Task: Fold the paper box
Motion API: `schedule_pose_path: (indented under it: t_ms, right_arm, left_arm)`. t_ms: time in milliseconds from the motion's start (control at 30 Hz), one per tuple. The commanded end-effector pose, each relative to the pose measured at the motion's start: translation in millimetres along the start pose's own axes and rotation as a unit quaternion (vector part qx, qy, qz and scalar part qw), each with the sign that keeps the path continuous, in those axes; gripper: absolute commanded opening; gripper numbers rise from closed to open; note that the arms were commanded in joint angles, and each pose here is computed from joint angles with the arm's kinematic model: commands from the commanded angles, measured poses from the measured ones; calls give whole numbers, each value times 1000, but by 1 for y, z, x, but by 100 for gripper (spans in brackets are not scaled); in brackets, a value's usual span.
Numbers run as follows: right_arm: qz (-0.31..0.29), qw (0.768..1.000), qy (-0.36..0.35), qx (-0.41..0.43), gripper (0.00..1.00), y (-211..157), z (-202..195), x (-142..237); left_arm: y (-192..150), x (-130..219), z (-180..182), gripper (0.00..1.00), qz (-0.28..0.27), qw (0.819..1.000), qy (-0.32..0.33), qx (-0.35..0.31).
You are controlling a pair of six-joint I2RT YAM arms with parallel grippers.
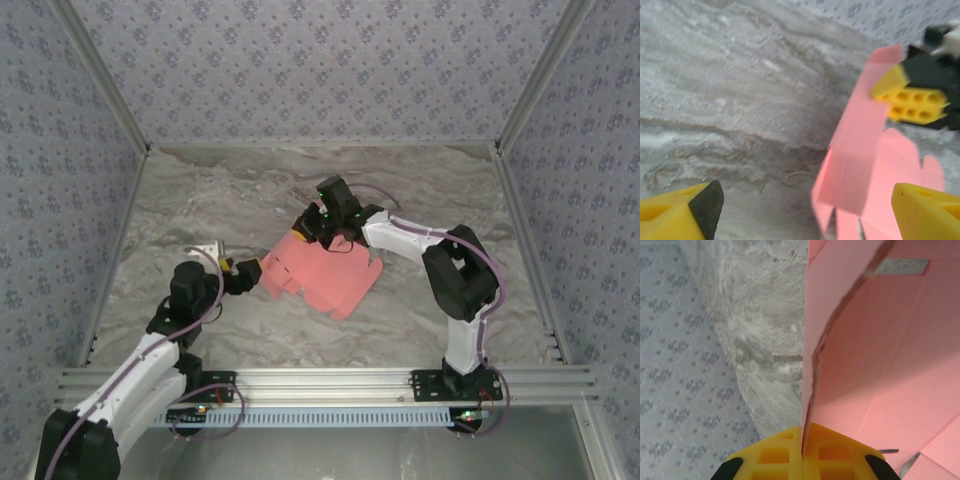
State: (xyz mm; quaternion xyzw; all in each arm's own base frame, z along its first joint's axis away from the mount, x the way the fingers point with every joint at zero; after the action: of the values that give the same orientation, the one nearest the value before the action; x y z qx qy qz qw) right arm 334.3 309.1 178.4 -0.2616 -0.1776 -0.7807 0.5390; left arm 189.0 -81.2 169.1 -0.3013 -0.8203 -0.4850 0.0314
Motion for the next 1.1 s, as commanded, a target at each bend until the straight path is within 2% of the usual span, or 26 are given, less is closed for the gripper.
schedule_pose_path:
  t_ms: [0,200,433,533,900,1067]
  right_arm:
    - [17,996,57,68,9,1,3,6]
    - [46,992,66,97,11,-1,-1,10]
    - [59,991,78,95,11,2,-5,13]
    - [59,991,85,89,11,4,-5,15]
    - [60,991,94,78,12,7,-3,15]
    - [61,991,97,74,12,7,-3,15]
  left_arm:
    - [5,4,-5,89,-5,1000,-14,20]
    - [12,-11,-10,86,27,999,-24,1]
    - [2,-40,-21,74,117,990,-79,-12]
    - [-4,-45,-27,70,135,986,-96,-17]
    - [-15,-52,-23,64,162,983,-60,-55]
    - [-23,-66,-23,56,194,977,-60,-65]
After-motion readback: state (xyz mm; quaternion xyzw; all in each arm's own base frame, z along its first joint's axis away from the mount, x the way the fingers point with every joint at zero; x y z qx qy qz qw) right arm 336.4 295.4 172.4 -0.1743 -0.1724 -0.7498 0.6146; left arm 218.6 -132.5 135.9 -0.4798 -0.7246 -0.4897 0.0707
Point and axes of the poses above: each hand's point on the last joint's axis, 136 mm out from that joint toward the fingers, its own x axis back along the fingers, its own z axis along the line the jaws close on, y = z × x, the point moved 9 cm from there along x, back along the fingers, and after that the axes turned 2 degrees about x, right-handed, at the moved point
